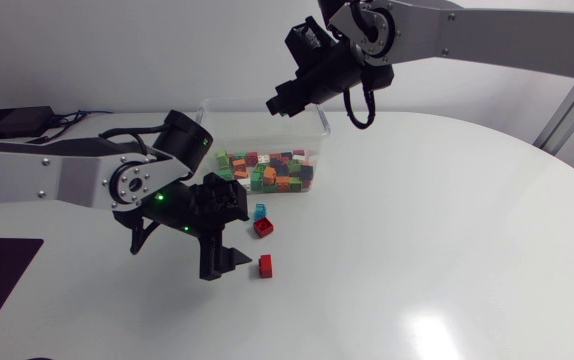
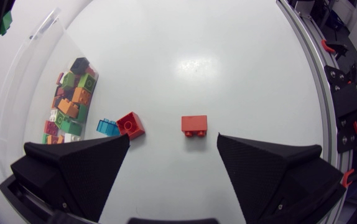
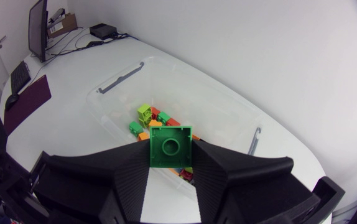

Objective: Place the duplo bricks in the container

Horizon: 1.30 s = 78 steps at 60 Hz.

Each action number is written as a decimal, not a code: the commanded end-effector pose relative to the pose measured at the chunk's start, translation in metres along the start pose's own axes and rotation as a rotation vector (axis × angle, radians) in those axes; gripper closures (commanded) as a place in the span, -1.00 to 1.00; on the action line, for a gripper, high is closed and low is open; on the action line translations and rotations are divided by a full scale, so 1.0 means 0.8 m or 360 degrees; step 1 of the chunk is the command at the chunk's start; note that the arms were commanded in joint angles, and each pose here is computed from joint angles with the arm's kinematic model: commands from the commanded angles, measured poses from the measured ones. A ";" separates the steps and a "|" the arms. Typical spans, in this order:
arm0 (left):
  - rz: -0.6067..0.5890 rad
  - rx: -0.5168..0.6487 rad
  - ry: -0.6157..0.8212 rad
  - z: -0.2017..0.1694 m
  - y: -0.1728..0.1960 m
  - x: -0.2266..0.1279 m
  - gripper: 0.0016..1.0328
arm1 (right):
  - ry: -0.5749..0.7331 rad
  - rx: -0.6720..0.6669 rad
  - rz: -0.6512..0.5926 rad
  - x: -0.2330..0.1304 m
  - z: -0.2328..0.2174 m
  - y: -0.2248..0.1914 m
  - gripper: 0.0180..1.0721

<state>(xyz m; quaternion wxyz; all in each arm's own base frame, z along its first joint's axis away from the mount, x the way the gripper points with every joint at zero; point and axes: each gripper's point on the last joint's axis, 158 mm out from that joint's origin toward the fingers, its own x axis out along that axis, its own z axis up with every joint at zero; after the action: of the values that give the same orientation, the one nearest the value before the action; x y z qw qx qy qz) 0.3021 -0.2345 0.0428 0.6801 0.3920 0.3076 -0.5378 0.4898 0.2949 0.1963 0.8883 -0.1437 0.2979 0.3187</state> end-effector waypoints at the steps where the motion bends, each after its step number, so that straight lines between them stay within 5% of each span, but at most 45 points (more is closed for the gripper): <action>1: -0.0071 0.0031 0.0056 -0.014 -0.020 0.019 -0.89 | -0.0051 0.0039 -0.0005 0.009 0.012 -0.009 0.36; 37: -0.0104 0.0039 0.0153 -0.025 -0.040 0.080 -0.89 | -0.0202 0.0038 -0.0006 0.057 0.038 -0.035 0.33; 39: -0.0107 0.0035 0.0156 -0.025 -0.039 0.083 -0.89 | -0.0200 0.0043 -0.0007 0.059 0.037 -0.037 0.22; 43: -0.0109 0.0029 0.0165 -0.027 -0.037 0.089 -0.89 | -0.0184 0.0048 -0.0014 0.060 0.035 -0.038 -0.55; 46: -0.0105 0.0020 0.0162 -0.026 -0.035 0.092 -0.89 | -0.0175 0.0050 -0.0022 0.058 0.033 -0.039 -0.83; 57: -0.0100 0.0012 0.0149 -0.023 -0.035 0.104 -0.85 | -0.0149 0.0037 -0.0018 0.031 0.018 -0.031 -0.91; 78: -0.0130 0.0022 0.0164 -0.027 -0.046 0.109 0.02 | -0.0077 0.0082 -0.0021 -0.027 -0.032 -0.014 -0.91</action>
<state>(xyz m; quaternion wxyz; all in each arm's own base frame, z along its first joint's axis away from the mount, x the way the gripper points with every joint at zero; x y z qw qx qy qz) 0.2925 -0.2674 -0.0369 0.6459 0.4133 0.3368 -0.5464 0.4821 0.2754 0.1907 0.8974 -0.1256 0.2764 0.3203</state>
